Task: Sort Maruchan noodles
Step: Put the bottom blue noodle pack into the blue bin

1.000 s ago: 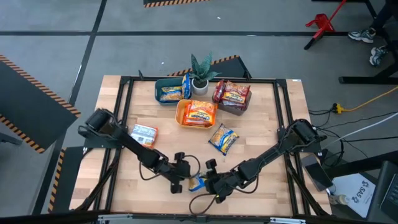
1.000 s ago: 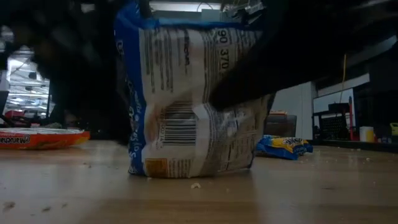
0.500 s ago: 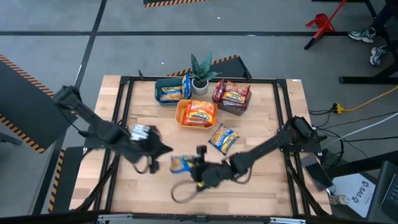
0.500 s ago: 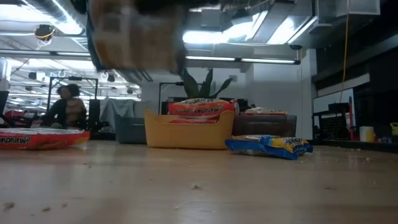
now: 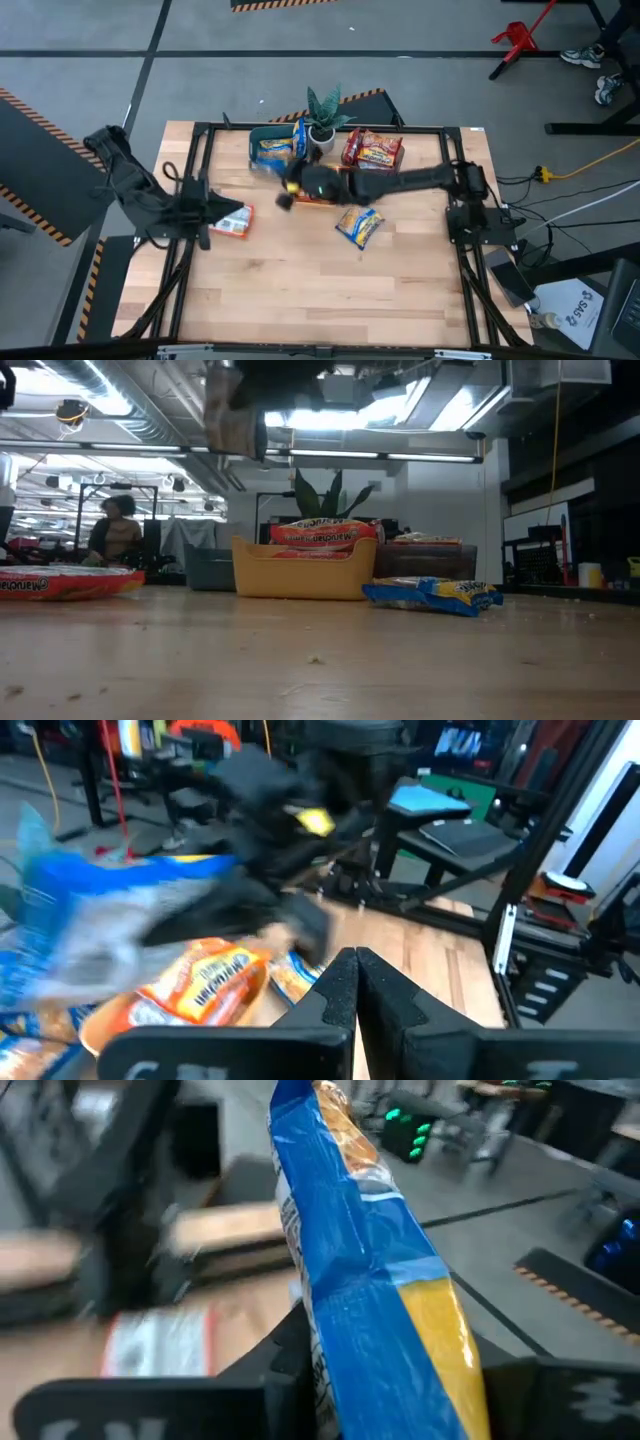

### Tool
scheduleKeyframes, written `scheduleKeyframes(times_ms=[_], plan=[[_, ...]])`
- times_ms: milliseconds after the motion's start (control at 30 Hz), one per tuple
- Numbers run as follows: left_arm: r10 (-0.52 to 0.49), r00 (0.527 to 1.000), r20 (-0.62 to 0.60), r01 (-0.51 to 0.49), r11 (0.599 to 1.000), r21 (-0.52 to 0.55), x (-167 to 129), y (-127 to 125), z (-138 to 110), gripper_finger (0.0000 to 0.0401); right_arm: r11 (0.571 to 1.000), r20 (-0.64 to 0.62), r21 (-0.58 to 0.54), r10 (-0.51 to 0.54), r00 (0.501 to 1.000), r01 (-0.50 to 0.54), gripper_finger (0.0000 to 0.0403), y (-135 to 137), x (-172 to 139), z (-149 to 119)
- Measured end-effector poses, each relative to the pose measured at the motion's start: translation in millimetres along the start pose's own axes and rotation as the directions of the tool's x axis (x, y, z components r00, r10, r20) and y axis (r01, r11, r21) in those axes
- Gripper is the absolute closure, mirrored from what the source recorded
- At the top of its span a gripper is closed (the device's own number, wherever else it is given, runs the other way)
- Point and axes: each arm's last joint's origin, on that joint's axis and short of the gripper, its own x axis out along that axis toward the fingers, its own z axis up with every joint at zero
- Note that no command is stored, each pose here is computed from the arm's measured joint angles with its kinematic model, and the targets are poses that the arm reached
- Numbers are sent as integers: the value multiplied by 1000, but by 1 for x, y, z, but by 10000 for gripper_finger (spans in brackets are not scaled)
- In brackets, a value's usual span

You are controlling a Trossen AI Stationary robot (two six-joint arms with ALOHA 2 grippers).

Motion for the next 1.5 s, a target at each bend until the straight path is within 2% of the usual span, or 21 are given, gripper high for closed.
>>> scheduleKeyframes(times_ms=[167, 300, 467, 633, 833, 1100, 1233, 1500], plan=[[9, 1000, 30, -10, 999, 36, -7, 8, 5, 401, 998, 24, 61, -30, 999, 29, 314, -21, 41, 5], [13, 999, 34, -15, 998, 57, -9, 11, 6, 401, 986, -1, 51, -157, 988, 157, 314, -25, 68, 7], [22, 999, 43, -24, 998, 52, -12, 15, 8, 401, 949, -33, 59, -307, 951, 308, 314, -35, 95, 7], [31, 999, 38, -34, 997, 66, -12, 17, 7, 401, 941, -80, 93, -320, 944, 326, 314, -39, 116, -12], [40, 999, 29, -43, 995, 86, -12, 18, 5, 401, 906, -189, 142, -370, 910, 398, 314, -53, 136, -45], [46, 999, 20, -48, 994, 102, -12, 19, 4, 401, 856, -252, 239, -401, 881, 458, 314, -72, 151, -67], [47, 999, 18, -49, 993, 107, -12, 19, 4, 401, 845, -253, 301, -375, 892, 441, 314, -82, 154, -65], [49, 999, 14, -50, 992, 114, -12, 20, 3, 401, 829, -312, 289, -391, 866, 479, 313, -85, 152, -72]])
